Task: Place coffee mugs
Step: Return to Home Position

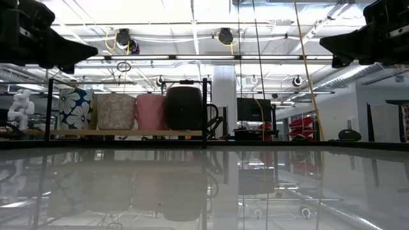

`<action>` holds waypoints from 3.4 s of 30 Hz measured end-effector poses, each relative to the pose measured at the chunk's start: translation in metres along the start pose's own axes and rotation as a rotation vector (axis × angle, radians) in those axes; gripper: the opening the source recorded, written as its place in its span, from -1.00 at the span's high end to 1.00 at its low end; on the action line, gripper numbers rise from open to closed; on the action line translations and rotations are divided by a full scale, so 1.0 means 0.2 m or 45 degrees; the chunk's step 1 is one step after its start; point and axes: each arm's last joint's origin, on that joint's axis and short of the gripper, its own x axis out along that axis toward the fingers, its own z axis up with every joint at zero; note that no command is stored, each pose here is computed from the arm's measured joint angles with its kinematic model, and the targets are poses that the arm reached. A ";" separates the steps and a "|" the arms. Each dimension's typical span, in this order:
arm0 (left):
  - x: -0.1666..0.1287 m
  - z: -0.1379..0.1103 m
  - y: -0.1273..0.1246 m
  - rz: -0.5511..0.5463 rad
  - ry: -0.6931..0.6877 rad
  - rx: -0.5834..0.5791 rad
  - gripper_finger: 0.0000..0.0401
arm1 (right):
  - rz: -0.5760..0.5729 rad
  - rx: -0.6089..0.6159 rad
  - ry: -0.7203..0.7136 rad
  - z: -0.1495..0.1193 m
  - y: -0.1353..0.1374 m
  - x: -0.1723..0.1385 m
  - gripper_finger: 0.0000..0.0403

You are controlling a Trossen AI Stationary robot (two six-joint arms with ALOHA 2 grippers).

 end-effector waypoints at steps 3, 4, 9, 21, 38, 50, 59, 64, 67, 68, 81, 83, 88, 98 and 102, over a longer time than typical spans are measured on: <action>0.01 0.00 0.02 -0.005 0.007 -0.022 0.97 | 0.000 0.000 0.000 0.00 0.00 0.00 1.00; 0.01 -0.01 0.02 -0.010 0.011 -0.032 0.97 | 0.000 0.000 0.000 0.00 0.00 0.00 1.00; 0.03 -0.03 0.04 -0.005 0.078 -0.038 0.97 | 0.000 0.000 -0.001 0.00 0.00 0.00 1.00; 0.06 -0.09 0.09 -0.039 0.237 -0.051 0.97 | 0.000 0.000 0.000 0.00 0.00 0.00 1.00; 0.02 -0.03 0.11 0.030 0.026 -0.028 0.97 | -0.001 0.000 0.000 0.00 0.00 0.00 1.00; 0.02 -0.03 0.11 0.035 0.038 -0.066 0.97 | -0.002 -0.001 -0.010 0.00 0.00 0.00 1.00; 0.02 -0.03 0.11 0.014 0.038 -0.093 0.97 | -0.002 -0.001 -0.010 0.00 0.00 0.00 1.00; 0.02 -0.03 0.10 -0.002 0.038 -0.104 0.97 | -0.002 -0.001 -0.010 0.00 0.00 0.00 1.00; 0.02 -0.03 0.09 -0.016 0.037 -0.104 0.97 | -0.002 0.000 -0.010 0.00 0.00 0.00 1.00; 0.02 -0.03 0.09 -0.022 0.037 -0.104 0.97 | -0.002 -0.001 -0.009 0.00 0.00 0.00 1.00; 0.02 -0.02 0.07 -0.067 0.033 -0.108 0.97 | -0.002 -0.001 -0.010 0.00 0.00 0.00 1.00; 0.02 -0.02 0.07 -0.065 0.026 -0.071 0.97 | -0.002 -0.001 -0.010 0.00 0.00 0.00 1.00; 0.02 -0.01 0.07 -0.054 0.001 -0.070 0.97 | -0.002 -0.001 -0.010 0.00 0.00 0.00 1.00; 0.02 -0.01 0.07 -0.055 -0.013 -0.070 0.97 | -0.002 -0.001 -0.010 0.00 0.00 0.00 1.00; 0.02 -0.01 0.07 -0.058 -0.016 -0.070 0.97 | -0.002 -0.001 -0.010 0.00 0.00 0.00 1.00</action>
